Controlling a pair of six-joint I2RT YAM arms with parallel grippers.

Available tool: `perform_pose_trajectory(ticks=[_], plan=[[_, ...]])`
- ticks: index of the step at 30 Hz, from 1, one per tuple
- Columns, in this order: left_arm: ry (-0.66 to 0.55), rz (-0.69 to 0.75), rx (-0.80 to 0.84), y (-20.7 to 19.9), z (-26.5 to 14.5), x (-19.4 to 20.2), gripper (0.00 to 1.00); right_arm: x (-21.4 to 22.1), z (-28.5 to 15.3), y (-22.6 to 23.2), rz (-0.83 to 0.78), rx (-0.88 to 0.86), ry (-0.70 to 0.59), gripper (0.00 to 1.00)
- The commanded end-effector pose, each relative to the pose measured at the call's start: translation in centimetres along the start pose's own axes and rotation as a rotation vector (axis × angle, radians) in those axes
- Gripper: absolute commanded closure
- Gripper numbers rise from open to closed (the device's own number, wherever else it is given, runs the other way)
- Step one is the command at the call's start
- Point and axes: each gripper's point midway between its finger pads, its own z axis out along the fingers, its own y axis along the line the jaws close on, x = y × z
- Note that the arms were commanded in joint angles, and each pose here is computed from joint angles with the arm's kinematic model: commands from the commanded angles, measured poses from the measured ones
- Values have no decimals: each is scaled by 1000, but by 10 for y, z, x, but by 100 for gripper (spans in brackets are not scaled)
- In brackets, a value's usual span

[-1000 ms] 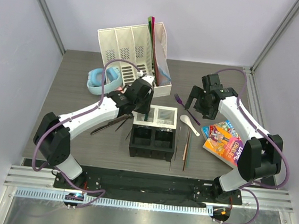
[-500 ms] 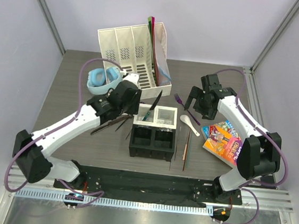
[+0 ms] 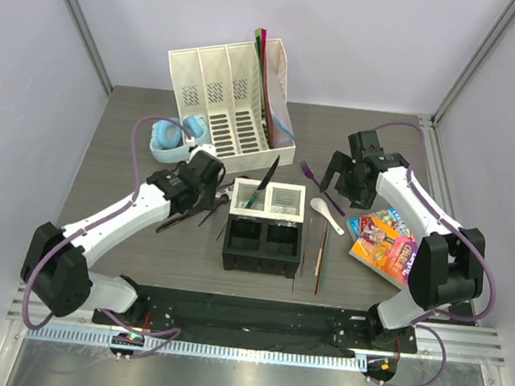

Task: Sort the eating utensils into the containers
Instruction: Place the knife in the storage box, then pick up the knife at the center of the board.

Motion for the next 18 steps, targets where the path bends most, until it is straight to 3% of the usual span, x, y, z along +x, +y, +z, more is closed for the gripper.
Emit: perform_pose_trajectory(ticks=[1,7,18], plan=[[51,-11,-45,10,16,3,48,-7,-11,-7,9,-9,-51,0],[199,-48,-46,18,45,26,47,-6,-13,-22,37,9,-60,0],[314,-74,-77,32,64,48,46,0,-13,-40,67,30,-57,0]])
